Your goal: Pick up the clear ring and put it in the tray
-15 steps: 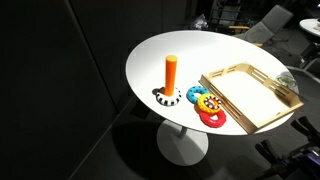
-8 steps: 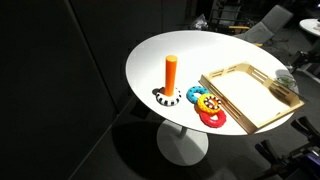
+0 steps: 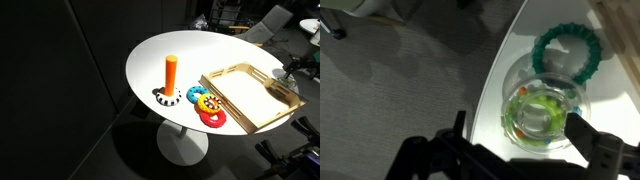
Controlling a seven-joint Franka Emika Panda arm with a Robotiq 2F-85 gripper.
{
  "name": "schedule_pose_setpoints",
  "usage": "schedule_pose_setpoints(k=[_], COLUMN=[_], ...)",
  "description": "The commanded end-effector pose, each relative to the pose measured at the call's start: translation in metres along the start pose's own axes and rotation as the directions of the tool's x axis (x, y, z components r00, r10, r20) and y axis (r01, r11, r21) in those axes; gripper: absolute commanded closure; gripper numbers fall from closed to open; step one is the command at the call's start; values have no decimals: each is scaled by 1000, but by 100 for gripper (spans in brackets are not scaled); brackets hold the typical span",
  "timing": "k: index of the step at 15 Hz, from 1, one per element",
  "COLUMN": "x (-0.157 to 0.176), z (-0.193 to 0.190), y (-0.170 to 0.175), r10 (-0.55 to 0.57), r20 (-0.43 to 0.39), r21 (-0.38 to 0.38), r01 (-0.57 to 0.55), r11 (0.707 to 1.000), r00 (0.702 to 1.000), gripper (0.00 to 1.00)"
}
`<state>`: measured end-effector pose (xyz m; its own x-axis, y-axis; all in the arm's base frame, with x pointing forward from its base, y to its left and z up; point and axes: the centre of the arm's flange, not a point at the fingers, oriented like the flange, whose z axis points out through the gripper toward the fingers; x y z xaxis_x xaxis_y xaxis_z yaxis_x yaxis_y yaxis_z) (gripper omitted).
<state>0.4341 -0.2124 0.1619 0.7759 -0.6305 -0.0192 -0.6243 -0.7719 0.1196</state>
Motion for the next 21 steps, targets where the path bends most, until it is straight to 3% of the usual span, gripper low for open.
schedule_pose_setpoints(k=[1,13,15,16,21], x=[8,5,4,4,3], z=[8,23,24,24,10], y=[-1,3,1,0,-4], r10=[17,42,41,39,43], r20=[-2,20,20,18,-4], r21=[-1,-17,-22,-25,-28], r01=[-17,-42,-41,-39,-43], r11=[1000,999,999,999,999], r00=[1000,999,999,999,999], gripper=[0,3,28,30,73])
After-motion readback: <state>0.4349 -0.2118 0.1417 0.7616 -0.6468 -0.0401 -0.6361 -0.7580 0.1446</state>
